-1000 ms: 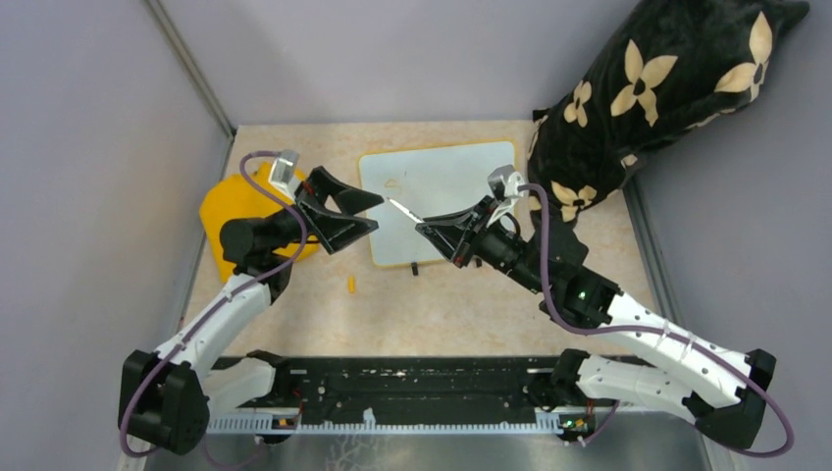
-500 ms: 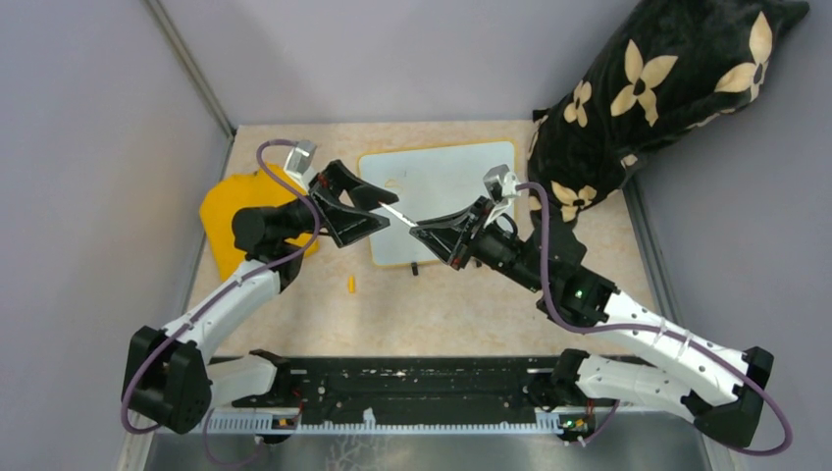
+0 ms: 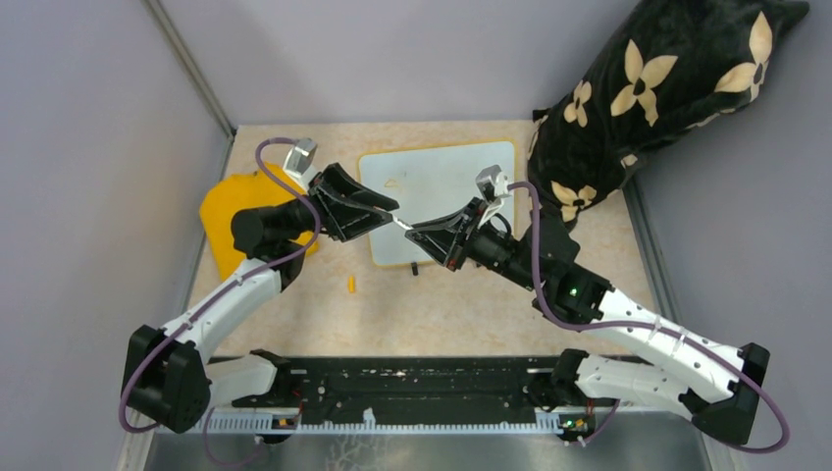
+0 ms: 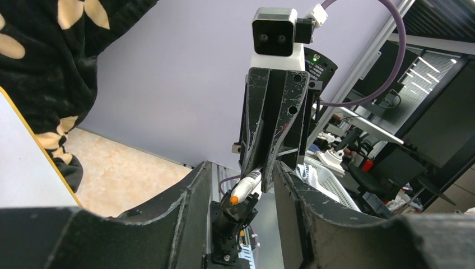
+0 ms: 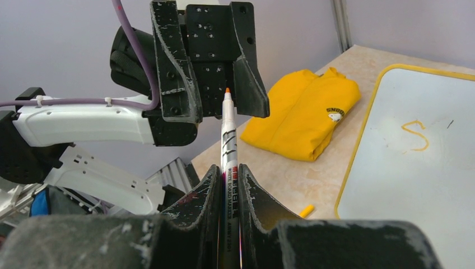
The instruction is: Write a sentence on the whiteboard
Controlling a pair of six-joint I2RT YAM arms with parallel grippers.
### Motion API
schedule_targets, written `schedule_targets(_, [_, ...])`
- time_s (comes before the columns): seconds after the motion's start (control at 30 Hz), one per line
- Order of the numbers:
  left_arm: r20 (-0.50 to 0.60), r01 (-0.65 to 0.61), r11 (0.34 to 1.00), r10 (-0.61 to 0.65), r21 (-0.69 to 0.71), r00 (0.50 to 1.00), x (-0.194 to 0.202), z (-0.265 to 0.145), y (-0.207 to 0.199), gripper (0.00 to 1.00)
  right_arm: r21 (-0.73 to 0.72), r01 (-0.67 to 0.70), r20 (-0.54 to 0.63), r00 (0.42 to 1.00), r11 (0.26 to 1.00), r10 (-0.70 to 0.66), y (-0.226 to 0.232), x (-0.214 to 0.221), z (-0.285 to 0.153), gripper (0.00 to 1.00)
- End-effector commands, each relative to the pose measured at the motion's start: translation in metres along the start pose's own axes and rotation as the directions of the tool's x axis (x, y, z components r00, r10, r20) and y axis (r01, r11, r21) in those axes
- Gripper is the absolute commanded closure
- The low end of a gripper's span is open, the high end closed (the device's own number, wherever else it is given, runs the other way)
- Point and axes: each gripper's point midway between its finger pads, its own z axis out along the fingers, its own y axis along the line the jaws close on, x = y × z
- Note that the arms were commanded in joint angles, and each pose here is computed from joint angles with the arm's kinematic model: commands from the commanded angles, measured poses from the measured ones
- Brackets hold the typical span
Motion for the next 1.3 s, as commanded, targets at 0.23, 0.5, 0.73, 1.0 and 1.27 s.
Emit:
schedule_targets(0.23, [-0.012, -0.021, 0.999, 0.021, 0.046, 1.000, 0.004, 0.002, -0.012, 0.54, -0.034, -0.001, 0.067, 0.998, 0.999, 0.003, 0.009, -0.022, 0.004, 1.00])
schedule_targets(0.5, [-0.016, 0.004, 0.999, -0.003, 0.047, 1.000, 0.010, 0.002, -0.011, 0.57, -0.021, -0.001, 0.091, 0.996, 1.000, 0.003, 0.007, -0.025, 0.002, 1.00])
schedule_targets(0.73, [-0.014, 0.018, 0.999, -0.017, 0.047, 1.000, 0.012, 0.003, -0.010, 0.66, -0.009, -0.003, 0.100, 0.995, 1.000, 0.003, 0.004, -0.025, 0.000, 1.00])
schedule_targets(1.0, [0.006, 0.015, 0.999, -0.016, 0.044, 1.000, 0.008, 0.004, -0.010, 0.71, -0.013, 0.001, 0.087, 0.996, 1.000, 0.000, 0.004, -0.021, 0.000, 1.00])
schedule_targets(1.27, [0.017, 0.016, 0.999, -0.017, 0.045, 1.000, 0.006, 0.004, -0.011, 1.00, -0.020, -0.001, 0.079, 0.997, 1.000, 0.002, 0.005, -0.019, 0.000, 1.00])
